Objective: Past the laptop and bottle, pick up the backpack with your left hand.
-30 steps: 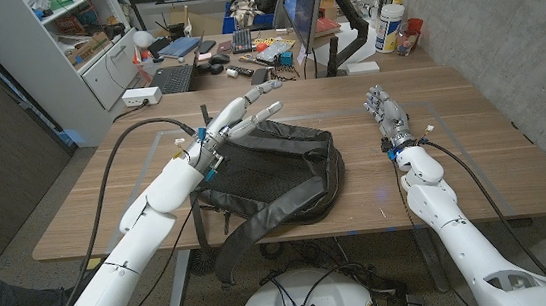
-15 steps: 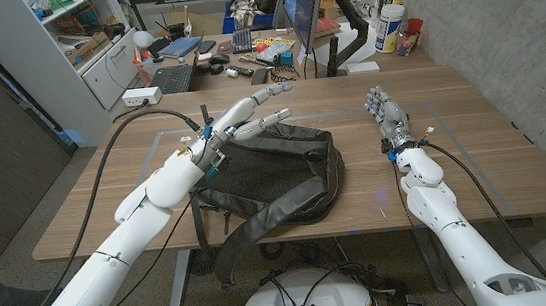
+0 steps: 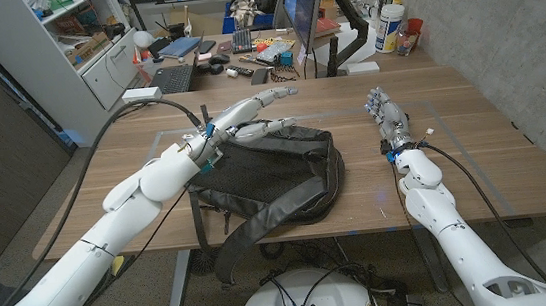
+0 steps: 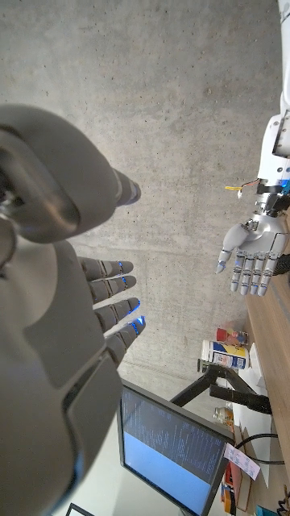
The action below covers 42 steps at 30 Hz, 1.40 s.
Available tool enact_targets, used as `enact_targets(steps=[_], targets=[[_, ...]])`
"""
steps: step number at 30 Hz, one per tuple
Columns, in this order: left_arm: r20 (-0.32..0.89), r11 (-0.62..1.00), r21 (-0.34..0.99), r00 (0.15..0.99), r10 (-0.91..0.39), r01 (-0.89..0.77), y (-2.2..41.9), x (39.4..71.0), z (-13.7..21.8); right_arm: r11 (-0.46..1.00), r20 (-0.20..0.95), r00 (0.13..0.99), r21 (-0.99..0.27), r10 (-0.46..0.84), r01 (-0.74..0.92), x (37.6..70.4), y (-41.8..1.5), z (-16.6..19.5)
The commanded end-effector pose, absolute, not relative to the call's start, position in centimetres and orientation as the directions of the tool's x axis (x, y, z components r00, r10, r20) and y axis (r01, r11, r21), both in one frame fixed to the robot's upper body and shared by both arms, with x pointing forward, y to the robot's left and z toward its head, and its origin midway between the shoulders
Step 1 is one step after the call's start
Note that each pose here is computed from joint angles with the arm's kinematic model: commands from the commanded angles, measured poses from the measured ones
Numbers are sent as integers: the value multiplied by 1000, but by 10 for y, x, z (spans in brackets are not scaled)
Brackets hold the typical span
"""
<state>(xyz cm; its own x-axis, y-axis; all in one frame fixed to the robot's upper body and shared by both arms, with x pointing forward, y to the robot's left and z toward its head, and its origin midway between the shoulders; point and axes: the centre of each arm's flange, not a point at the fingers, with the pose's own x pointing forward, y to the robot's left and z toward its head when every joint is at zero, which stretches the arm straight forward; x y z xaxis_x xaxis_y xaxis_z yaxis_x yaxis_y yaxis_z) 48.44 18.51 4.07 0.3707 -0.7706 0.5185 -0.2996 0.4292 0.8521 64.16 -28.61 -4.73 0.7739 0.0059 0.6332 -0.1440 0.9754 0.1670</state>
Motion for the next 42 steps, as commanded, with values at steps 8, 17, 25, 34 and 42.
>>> enact_targets(steps=[8, 17, 25, 34, 42], targets=[[439, 262, 865, 393, -808, -427, 190, 471, 46, 974, 638, 770, 164, 15, -155, 641, -274, -42], [381, 159, 858, 397, -835, -488, 182, 465, 53, 972, 643, 765, 161, 28, -171, 644, -269, -38], [331, 85, 849, 399, -855, -522, 175, 462, 59, 972, 641, 767, 164, 23, -166, 643, -270, -40], [265, -6, 840, 419, -868, -543, 167, 461, 66, 972, 641, 768, 179, 5, -155, 640, -274, -42], [213, -74, 830, 437, -874, -553, 158, 462, 70, 968, 642, 767, 194, -3, -158, 641, -274, -42]])
